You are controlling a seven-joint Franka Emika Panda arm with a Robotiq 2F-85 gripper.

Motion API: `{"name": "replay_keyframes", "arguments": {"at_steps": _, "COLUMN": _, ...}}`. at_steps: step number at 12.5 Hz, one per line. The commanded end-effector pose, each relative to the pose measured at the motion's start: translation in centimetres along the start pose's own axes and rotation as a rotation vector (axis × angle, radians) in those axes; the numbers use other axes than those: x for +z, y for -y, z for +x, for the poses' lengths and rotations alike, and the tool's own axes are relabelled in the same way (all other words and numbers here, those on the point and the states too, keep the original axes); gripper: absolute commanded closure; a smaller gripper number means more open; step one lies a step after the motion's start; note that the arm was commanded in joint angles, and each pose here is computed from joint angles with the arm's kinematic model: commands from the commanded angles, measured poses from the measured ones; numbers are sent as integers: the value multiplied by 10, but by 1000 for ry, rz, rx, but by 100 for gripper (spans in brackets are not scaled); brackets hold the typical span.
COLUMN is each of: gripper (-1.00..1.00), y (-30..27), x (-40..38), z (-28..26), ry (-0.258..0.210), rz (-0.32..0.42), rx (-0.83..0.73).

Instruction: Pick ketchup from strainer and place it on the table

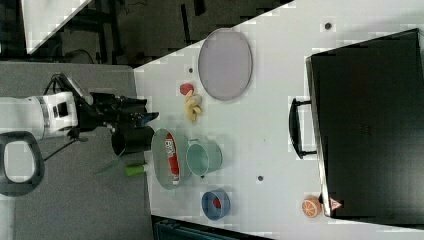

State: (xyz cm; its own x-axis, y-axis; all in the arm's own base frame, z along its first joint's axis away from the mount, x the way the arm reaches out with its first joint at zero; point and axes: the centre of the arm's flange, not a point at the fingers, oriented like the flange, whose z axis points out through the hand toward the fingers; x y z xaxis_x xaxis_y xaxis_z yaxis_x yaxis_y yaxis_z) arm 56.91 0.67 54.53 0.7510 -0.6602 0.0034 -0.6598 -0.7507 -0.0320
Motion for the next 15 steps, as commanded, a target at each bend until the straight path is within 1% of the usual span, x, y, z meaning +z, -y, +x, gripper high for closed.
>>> {"name": "replay_keyframes", "arguments": {"at_steps": 1, "gripper": -58, "y": -90, "x": -50, "z": -58, "ry": 34, "rz": -30, "rx": 117}}
{"name": "replay_keyframes", "arguments": {"at_steps": 3, "gripper": -100, "y": -77, "x": -44, "z": -64, "ry": 42, "rz": -36, "rx": 92}}
{"name": "replay_keyframes", "arguments": {"at_steps": 5, "gripper": -100, "y": -44, "x": -34, "z": -82, "ry": 54, "rz": -21, "rx": 31}}
{"name": "replay_keyframes", "arguments": {"at_steps": 7, "gripper": -100, "y": -7, "x": -20, "z": -108, "ry": 51, "rz": -34, "rx": -55}}
{"name": "replay_keyframes", "arguments": {"at_steps": 10, "gripper": -100, "y": 48, "x": 6, "z": -160, "ry": 61, "rz": -68, "rx": -200}}
{"name": "replay_keyframes", "arguments": {"at_steps": 13, "gripper": -100, "y": 102, "x": 29, "z": -217, "ry": 33, "rz": -38, "rx": -317}}
{"name": "replay_keyframes", "arguments": {"at_steps": 15, "gripper": -100, "y": 128, "x": 51, "z": -255, "ry": 33, "rz": -19, "rx": -373}}
